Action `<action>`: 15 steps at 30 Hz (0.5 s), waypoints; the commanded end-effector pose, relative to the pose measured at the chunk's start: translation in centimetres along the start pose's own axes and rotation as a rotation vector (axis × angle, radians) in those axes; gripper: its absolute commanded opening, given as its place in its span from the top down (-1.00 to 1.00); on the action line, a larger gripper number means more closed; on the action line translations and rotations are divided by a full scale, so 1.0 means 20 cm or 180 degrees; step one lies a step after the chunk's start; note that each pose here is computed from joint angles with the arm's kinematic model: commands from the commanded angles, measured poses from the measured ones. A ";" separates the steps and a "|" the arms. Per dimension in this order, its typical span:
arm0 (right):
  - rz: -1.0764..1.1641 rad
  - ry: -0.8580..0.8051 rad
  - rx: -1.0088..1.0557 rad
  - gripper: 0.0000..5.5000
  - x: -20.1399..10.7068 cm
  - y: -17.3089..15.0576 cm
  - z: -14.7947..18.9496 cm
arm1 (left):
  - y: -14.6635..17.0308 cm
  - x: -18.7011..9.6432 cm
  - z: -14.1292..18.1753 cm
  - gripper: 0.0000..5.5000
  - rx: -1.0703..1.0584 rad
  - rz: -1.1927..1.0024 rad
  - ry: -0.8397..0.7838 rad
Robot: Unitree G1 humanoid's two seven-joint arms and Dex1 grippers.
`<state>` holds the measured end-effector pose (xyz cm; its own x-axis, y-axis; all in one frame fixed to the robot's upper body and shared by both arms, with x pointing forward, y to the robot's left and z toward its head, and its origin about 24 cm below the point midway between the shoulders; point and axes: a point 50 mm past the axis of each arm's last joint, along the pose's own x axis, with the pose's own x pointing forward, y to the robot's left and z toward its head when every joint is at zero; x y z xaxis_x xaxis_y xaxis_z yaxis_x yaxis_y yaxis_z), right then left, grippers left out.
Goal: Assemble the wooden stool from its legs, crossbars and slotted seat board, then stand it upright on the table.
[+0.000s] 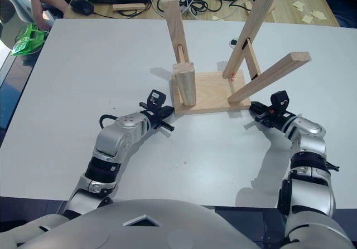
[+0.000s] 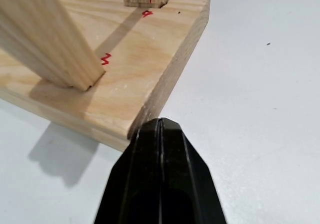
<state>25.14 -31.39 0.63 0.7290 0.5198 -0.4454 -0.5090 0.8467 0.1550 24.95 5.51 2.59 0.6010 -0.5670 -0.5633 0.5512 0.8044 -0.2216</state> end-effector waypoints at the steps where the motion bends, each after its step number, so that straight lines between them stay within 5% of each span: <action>1: 0.0370 -0.0150 0.0007 1.00 0.05 0.07 0.04 | -0.07 0.00 0.01 0.98 -0.0162 -0.0385 -0.0028; 15: 0.0645 -0.0367 0.0071 1.00 -0.02 0.16 0.15 | -0.05 -0.12 0.11 0.98 -0.0176 -0.0762 -0.0365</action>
<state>23.84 -30.79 3.28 0.7118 0.5838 -0.3906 -0.5475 0.8095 0.2121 24.53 7.77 4.66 0.6001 -0.6345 -0.4872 0.5656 0.7672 -0.3024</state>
